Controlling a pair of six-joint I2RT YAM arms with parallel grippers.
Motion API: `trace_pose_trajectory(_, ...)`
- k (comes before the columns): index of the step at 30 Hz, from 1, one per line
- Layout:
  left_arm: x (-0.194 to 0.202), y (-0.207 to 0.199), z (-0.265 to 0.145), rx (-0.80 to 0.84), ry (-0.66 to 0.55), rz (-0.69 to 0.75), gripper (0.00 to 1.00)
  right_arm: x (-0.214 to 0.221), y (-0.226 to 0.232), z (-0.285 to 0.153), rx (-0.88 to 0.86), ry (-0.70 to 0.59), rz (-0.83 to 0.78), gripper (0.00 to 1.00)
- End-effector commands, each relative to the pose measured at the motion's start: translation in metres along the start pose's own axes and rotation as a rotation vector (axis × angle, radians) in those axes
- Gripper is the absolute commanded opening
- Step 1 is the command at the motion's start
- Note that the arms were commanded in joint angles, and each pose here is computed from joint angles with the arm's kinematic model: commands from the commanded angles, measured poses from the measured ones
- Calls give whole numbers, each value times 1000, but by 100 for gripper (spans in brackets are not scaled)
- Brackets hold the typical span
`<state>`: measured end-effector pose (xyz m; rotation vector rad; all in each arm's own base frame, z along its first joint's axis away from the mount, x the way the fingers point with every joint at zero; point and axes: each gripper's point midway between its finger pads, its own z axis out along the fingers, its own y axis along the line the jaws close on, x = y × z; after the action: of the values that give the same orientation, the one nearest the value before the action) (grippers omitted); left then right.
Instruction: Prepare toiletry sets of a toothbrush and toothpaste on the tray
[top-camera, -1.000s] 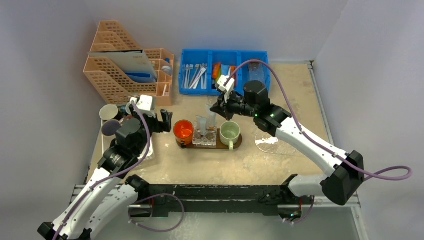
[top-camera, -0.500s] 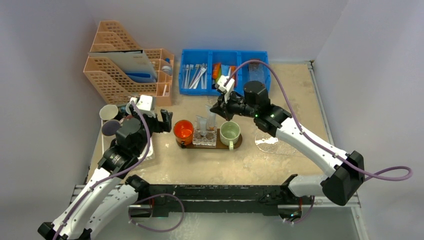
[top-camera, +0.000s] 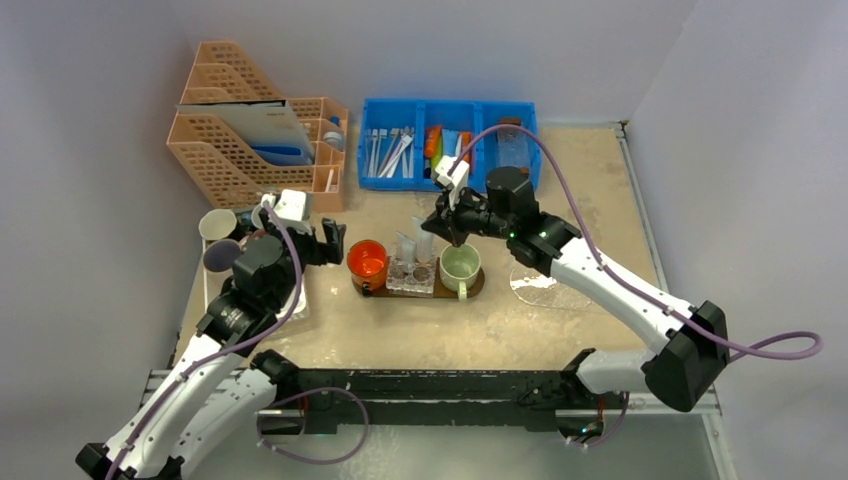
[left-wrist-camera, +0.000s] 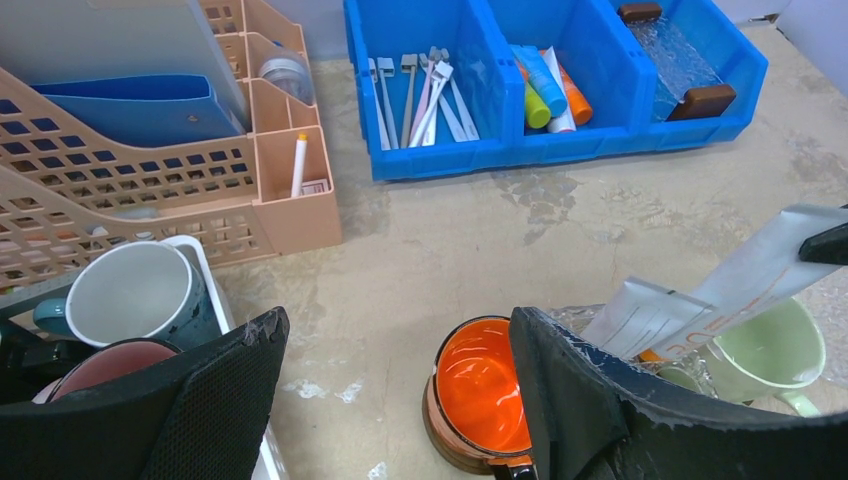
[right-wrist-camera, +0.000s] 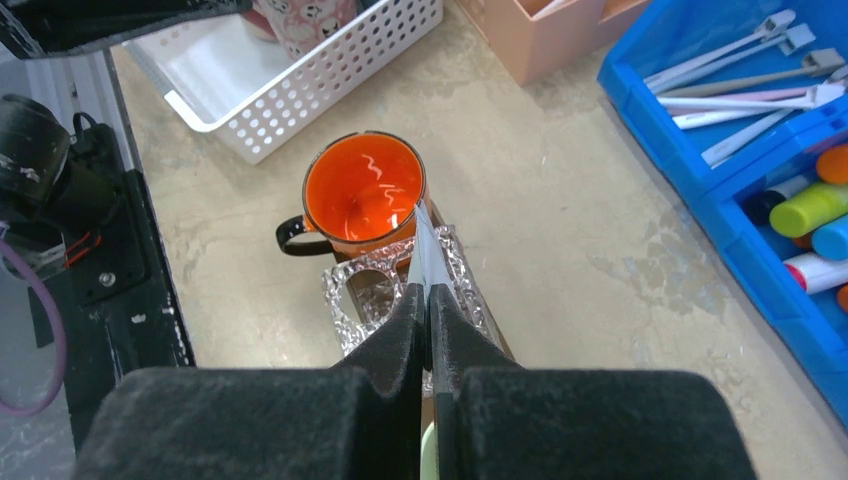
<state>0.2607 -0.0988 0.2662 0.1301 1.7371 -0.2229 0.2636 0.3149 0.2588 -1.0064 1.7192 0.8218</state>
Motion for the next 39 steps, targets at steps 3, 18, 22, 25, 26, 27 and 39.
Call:
trace_pose_trajectory(3, -24, -2, -1, 3, -67, -35, 80, -14, 0, 0, 12, -70, -52, 0)
trace_pose_trajectory(18, -23, 1, -3, -8, -70, -35, 80, 4, -4, 23, -17, -72, -116, 0)
trace_pose_trajectory(22, -24, 2, -4, -13, -72, -33, 80, 10, -5, 26, -17, -58, -124, 0)
trace_pose_trajectory(25, -24, 2, -4, -14, -73, -29, 80, 17, -6, 27, -14, -47, -132, 0)
trace_pose_trajectory(26, -24, 3, -4, -15, -75, -29, 80, 18, -7, 27, -11, -43, -134, 0)
trace_pose_trajectory(27, -24, 3, -3, -15, -73, -28, 80, 21, -8, 27, -10, -40, -135, 0)
trace_pose_trajectory(39, -25, 3, -3, -14, -79, -20, 80, 38, -11, 32, 2, -30, -137, 0)
